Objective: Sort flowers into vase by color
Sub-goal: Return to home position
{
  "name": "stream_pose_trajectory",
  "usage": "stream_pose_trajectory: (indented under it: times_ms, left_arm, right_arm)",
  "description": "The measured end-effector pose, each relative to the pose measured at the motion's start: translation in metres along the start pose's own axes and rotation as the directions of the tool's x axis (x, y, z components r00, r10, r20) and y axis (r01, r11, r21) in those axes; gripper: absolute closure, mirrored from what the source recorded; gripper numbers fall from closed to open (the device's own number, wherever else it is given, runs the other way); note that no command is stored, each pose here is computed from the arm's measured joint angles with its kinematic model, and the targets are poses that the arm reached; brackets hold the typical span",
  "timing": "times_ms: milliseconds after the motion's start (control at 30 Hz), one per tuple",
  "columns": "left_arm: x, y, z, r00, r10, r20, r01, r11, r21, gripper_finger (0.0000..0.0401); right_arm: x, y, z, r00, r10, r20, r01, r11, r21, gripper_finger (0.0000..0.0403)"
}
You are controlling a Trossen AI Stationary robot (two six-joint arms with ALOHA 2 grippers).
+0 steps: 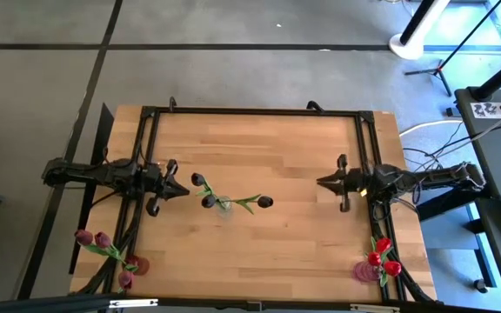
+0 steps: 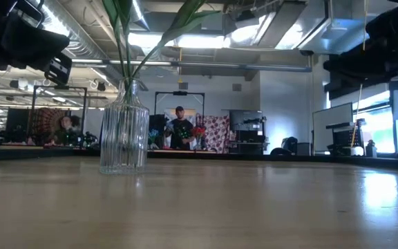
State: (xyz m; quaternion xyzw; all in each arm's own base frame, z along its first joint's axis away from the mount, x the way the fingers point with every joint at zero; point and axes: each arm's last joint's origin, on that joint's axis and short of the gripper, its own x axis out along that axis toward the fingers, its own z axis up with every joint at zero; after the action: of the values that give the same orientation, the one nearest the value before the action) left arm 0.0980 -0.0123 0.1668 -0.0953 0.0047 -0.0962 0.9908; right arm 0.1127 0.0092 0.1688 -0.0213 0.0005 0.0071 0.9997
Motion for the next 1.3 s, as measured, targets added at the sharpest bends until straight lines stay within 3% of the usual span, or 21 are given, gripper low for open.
stream_pose_trajectory:
  times_ms: [200, 267, 333, 400, 467, 567, 1300]
  left_arm:
    - [0.000, 0.000, 0.000, 1.000, 0.000, 0.000, 0.000, 1.000, 0.000, 0.0386]
    - [0.000, 0.000, 0.000, 1.000, 0.001, 0.000, -0.001, 1.000, 0.000, 0.0386]
    - [0.000, 0.000, 0.000, 1.000, 0.001, 0.000, -0.001, 1.000, 0.000, 0.0386]
    - [0.000, 0.000, 0.000, 1.000, 0.001, 0.003, -0.001, 1.000, 0.000, 0.0386]
    - [0.000, 0.000, 0.000, 1.000, 0.002, 0.003, -0.002, 1.000, -0.001, 0.0386]
    - [0.000, 0.000, 0.000, 1.000, 0.002, 0.004, -0.002, 1.000, 0.000, 0.0386]
    - [0.000, 0.000, 0.001, 1.000, 0.002, 0.011, -0.002, 1.000, 0.001, 0.0386]
  right_arm:
    - [-0.014, -0.006, 0.016, 0.971, -0.165, 0.173, 0.160, 0.986, 0.041, 0.0363]
    - [-0.018, -0.007, 0.016, 0.968, -0.161, 0.192, 0.163, 0.987, 0.005, 0.0363]
    - [-0.017, -0.004, 0.012, 0.987, -0.086, 0.138, 0.090, 0.996, -0.022, 0.0363]
    - [-0.017, 0.000, 0.006, 0.995, 0.064, 0.080, -0.063, 0.998, -0.013, 0.0363]
    - [-0.017, 0.005, 0.003, 0.975, 0.220, 0.035, -0.222, 0.974, 0.053, 0.0363]
    - [-0.016, 0.008, 0.004, 0.944, 0.326, 0.050, -0.330, 0.930, 0.165, 0.0363]
    - [-0.018, 0.012, 0.003, 0.945, 0.320, 0.070, -0.327, 0.922, 0.207, 0.0363]
